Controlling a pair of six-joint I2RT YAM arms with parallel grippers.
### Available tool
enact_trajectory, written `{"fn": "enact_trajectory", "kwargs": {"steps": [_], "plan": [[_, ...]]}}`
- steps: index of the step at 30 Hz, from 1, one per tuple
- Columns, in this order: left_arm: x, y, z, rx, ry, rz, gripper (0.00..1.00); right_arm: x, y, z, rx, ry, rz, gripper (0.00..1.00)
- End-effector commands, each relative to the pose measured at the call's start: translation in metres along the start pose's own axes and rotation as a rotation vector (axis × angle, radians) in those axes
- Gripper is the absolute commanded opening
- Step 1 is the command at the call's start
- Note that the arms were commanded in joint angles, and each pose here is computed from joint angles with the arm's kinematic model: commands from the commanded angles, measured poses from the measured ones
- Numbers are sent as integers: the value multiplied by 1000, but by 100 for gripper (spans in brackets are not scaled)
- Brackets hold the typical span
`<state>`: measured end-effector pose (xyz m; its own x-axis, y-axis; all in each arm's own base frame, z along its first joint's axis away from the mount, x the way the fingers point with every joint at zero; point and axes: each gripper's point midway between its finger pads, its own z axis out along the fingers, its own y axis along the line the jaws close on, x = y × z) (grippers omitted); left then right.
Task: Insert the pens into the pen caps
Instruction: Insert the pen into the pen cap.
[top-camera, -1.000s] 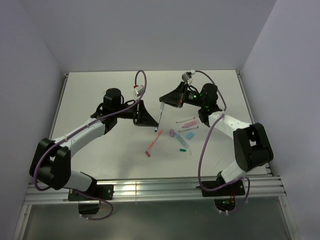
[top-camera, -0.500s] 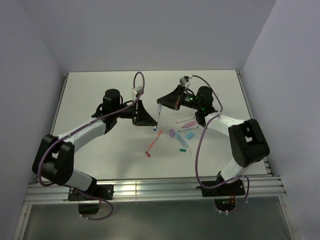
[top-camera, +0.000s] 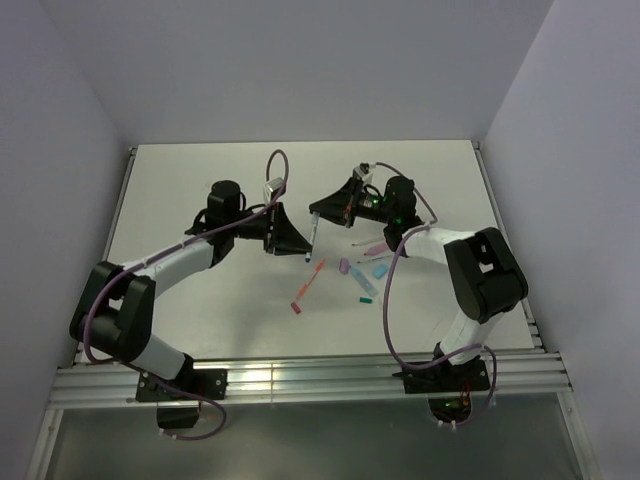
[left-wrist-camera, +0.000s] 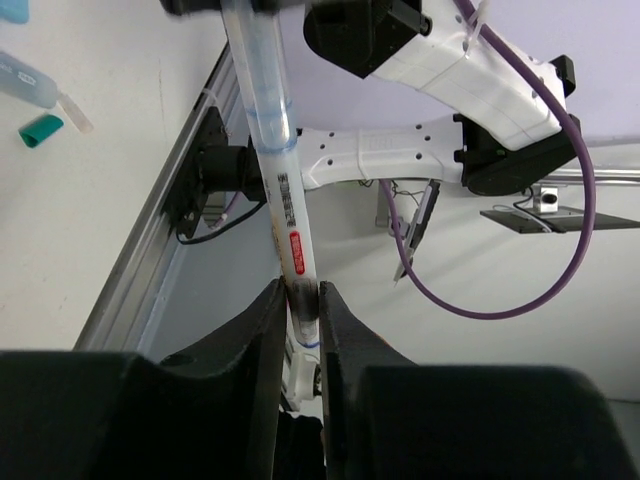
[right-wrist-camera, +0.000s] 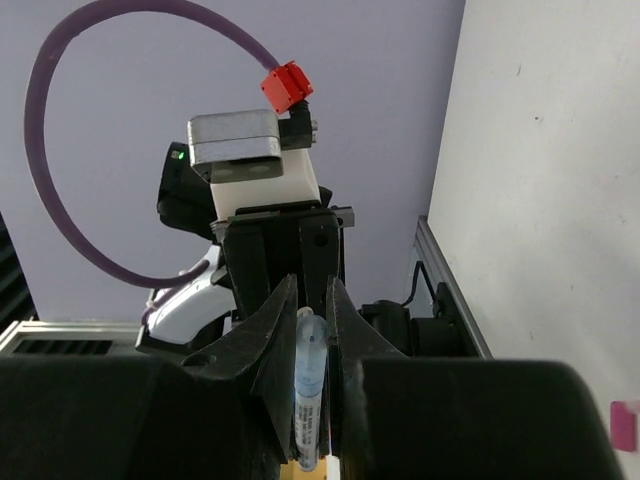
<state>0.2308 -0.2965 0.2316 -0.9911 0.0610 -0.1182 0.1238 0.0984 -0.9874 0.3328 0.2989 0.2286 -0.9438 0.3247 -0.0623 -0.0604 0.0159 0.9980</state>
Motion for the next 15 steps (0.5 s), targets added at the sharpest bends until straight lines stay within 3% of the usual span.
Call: {"fn": "enact_trajectory", "kwargs": {"steps": [1, 8, 15], "plan": [[-18, -6, -4, 21, -57, 96, 25, 20, -10, 2, 5, 81, 24, 0], [-18, -3, -6, 18, -51, 91, 46, 17, -9, 0, 1, 77, 21, 0], [-8, 5, -9, -3, -39, 86, 53, 10, -2, 1, -16, 67, 11, 0]]}}
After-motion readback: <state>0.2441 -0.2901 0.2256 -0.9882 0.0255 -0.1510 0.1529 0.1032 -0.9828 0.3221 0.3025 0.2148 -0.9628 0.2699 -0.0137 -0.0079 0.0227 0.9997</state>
